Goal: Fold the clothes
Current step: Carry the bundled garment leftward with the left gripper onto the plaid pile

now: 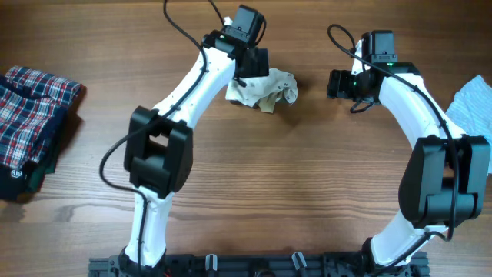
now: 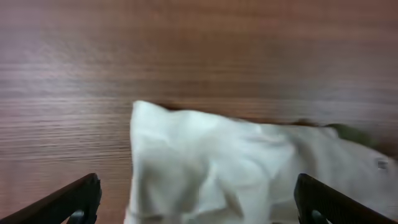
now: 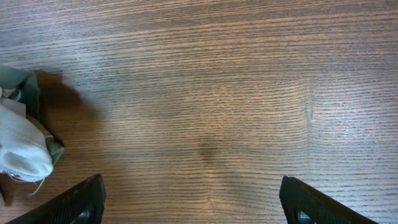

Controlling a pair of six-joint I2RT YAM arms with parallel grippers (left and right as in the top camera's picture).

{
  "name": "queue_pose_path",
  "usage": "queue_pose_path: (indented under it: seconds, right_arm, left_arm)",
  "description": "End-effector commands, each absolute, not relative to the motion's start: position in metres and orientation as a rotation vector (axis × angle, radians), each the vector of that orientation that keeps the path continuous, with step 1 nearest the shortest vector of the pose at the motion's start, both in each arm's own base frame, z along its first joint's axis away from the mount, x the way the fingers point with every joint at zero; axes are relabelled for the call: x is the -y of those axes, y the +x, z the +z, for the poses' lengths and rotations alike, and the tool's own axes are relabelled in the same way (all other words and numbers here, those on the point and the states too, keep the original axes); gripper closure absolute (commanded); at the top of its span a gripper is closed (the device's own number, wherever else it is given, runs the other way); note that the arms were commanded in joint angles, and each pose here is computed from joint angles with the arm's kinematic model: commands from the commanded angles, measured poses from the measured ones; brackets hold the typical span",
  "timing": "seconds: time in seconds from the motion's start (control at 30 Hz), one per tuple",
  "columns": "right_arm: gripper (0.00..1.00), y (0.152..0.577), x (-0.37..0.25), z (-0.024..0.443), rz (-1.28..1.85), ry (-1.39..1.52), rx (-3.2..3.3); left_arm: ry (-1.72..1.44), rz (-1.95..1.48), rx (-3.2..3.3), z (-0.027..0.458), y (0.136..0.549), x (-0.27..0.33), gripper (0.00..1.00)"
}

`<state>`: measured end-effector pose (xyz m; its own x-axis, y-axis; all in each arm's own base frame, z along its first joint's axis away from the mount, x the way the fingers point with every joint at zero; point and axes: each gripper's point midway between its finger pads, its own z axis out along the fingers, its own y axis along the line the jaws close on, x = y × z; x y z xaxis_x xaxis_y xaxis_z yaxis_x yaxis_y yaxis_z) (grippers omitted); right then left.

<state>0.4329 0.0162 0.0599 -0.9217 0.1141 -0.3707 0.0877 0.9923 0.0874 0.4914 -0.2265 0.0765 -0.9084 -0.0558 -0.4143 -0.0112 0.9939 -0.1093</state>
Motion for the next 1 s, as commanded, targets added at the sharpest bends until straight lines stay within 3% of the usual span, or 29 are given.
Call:
queue_pose_path:
  seconds: [0.0,0.23,0.4,0.53,0.6,0.73,0.83,0.97]
  right_arm:
    - [0.09,0.435,-0.013,0.070,0.075,0.146,-2.728]
    - [0.10,0.434,-0.013,0.070,0.075,0.147,-2.734]
    - [0.10,0.434,-0.013,0.070,0.074,0.147,-2.735]
    - [0.10,0.433,-0.013,0.070,0.074,0.147,-2.736]
    - [0.10,0.433,-0.013,0.070,0.074,0.147,-2.736]
    - [0.10,0.433,-0.014,0.070,0.080,0.146,-2.736]
    - [0.14,0.437,-0.051,0.077,0.341,-0.054,-2.695]
    - [0.14,0.438,-0.054,0.078,0.363,-0.078,-2.686]
  left_arm:
    - [-0.074,-0.138,-2.776,0.035,0.491,0.226,0.01]
    - [-0.146,-0.109,-2.862,-0.008,0.481,0.223,0.01]
    - [-0.109,-0.374,-2.971,-0.022,0.462,0.255,0.03]
    - [-0.096,-0.480,-3.015,-0.019,0.451,0.264,0.24]
    - [-0.091,-0.472,-3.023,-0.020,0.450,0.261,0.43]
    - [-0.103,-0.464,-3.019,-0.019,0.457,0.246,0.92]
    - [-0.114,-0.463,-3.014,-0.018,0.461,0.238,0.96]
    - [-0.046,-0.489,-2.949,-0.004,0.473,0.243,0.96]
